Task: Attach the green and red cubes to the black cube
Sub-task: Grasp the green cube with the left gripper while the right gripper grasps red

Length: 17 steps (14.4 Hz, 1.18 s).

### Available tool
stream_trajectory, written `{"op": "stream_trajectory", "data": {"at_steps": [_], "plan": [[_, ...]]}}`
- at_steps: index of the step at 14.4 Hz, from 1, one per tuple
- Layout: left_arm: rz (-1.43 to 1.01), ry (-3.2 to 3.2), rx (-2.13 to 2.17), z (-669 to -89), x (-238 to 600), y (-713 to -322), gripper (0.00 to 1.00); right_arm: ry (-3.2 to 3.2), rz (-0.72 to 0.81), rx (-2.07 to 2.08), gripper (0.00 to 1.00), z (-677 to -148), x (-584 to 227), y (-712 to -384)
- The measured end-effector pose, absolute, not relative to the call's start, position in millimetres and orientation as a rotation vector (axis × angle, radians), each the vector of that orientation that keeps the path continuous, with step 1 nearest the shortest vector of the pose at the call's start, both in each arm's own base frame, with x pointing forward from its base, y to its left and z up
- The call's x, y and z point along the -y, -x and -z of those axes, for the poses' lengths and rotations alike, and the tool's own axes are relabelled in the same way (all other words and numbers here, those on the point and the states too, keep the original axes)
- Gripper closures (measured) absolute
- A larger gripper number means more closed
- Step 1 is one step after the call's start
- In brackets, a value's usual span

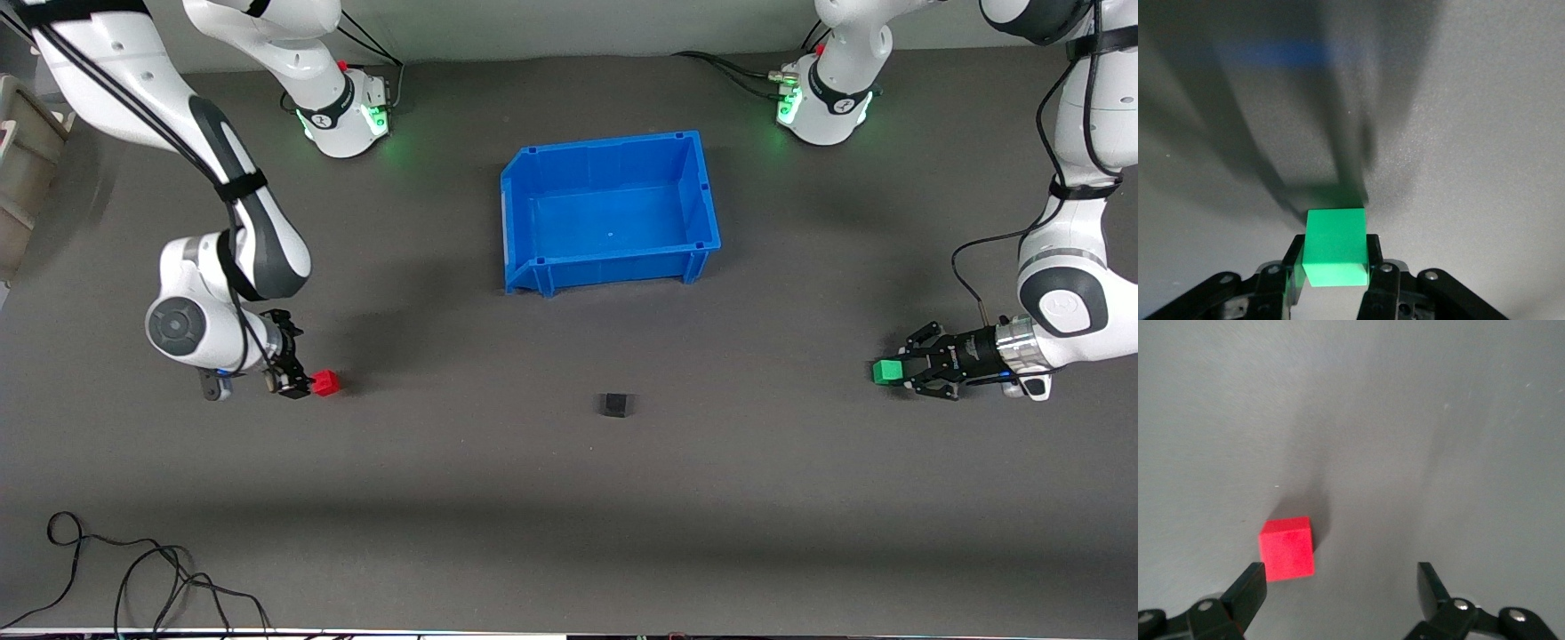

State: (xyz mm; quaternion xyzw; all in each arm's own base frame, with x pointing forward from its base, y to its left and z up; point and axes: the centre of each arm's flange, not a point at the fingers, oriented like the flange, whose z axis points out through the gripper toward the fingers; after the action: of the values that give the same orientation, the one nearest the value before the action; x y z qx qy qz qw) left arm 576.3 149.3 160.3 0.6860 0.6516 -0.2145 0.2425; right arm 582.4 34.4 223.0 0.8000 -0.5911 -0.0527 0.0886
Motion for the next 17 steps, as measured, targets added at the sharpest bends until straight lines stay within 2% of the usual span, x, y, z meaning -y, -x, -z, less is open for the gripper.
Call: {"op": "stream_trajectory", "data": {"at_steps": [3,8,12,17], "plan": [[0.593,-1.872,-1.769,-165.7,-146.9,-580.2,0.63,-2.39,0.157,1.761,0.02,-202.2,-35.7,-585.6],[0.624,-1.838,-1.783,-200.3,-116.8,-607.5,0.63,-2.439,0.078,1.783,0.02,-215.0,-41.2,-602.2],[0.671,-1.866,-1.795,-241.9,-5.5,-643.9,0.63,-2.444,0.068,1.779,0.02,-216.6,-41.2,-604.3],[0.684,-1.892,-1.721,-247.8,113.6,-647.1,0.63,-2.443,0.108,1.745,0.03,-189.6,-56.4,-597.9]]}}
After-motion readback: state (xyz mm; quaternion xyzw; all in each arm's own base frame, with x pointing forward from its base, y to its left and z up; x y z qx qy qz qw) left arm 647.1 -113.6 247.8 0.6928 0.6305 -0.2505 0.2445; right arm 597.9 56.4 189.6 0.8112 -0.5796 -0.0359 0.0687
